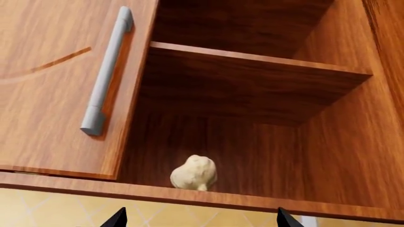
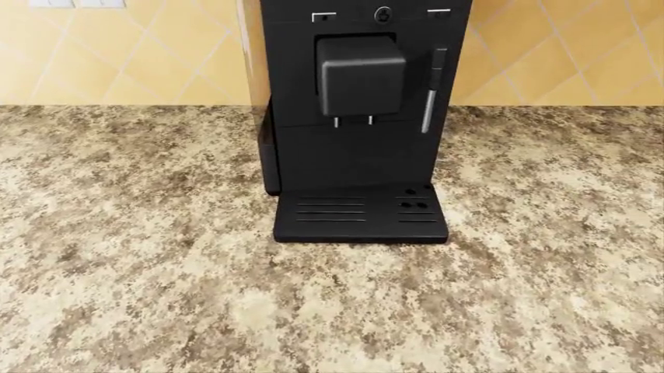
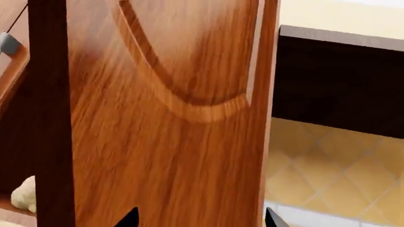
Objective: Pick the peach, ginger from the counter and place them in the cabinet. Then close the cabinet.
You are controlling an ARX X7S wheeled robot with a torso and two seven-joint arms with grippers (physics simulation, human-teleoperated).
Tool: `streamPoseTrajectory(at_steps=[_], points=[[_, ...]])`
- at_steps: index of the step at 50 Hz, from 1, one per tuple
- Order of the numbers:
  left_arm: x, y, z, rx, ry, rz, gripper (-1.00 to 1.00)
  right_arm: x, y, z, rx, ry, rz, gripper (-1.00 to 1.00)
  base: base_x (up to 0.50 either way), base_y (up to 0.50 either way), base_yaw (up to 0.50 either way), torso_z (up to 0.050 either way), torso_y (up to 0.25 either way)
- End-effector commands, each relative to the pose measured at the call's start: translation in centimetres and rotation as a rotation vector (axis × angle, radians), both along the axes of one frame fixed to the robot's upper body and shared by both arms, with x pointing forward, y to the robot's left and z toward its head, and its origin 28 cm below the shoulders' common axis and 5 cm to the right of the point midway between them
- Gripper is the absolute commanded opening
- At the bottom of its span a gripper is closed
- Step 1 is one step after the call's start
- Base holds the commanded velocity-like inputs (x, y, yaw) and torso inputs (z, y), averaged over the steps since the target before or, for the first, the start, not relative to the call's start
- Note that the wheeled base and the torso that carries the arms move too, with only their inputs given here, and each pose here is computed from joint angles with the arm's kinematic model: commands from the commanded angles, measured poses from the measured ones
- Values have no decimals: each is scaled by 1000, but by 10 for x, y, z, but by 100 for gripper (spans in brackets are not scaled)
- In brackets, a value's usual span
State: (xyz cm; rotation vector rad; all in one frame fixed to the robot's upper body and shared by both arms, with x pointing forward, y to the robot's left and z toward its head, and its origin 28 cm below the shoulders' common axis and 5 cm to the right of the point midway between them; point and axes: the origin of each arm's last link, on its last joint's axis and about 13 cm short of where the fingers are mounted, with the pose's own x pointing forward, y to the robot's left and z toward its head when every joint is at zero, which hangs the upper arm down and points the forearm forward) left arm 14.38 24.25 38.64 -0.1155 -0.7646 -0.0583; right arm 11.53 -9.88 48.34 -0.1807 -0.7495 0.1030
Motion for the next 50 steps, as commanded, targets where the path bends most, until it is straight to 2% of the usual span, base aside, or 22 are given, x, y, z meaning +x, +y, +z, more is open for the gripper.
streamPoseTrajectory(at_steps=[1,5,10,20,29,35,42,50], points=[[7,4,3,-8,4,3,100,142,-42,7,203,538,-342,100,0,0,0,0,0],[12,5,4,-10,7,5,100,166,-44,-1,171,595,-412,100,0,0,0,0,0],[16,8,8,-12,9,10,100,184,-49,7,199,597,-461,100,0,0,0,0,0],[37,11,23,-23,16,3,100,236,-34,17,108,641,-485,100,10,0,5,2,0],[42,27,33,-75,6,19,100,235,6,24,-108,602,-498,100,28,3,21,6,0],[40,32,30,-93,6,20,100,246,12,2,-213,684,-489,100,28,4,18,5,0],[42,31,31,-93,6,20,100,254,12,-18,-330,787,-491,100,28,4,17,3,0],[44,32,32,-94,7,22,100,258,13,-31,-431,828,-548,100,26,0,12,5,0]])
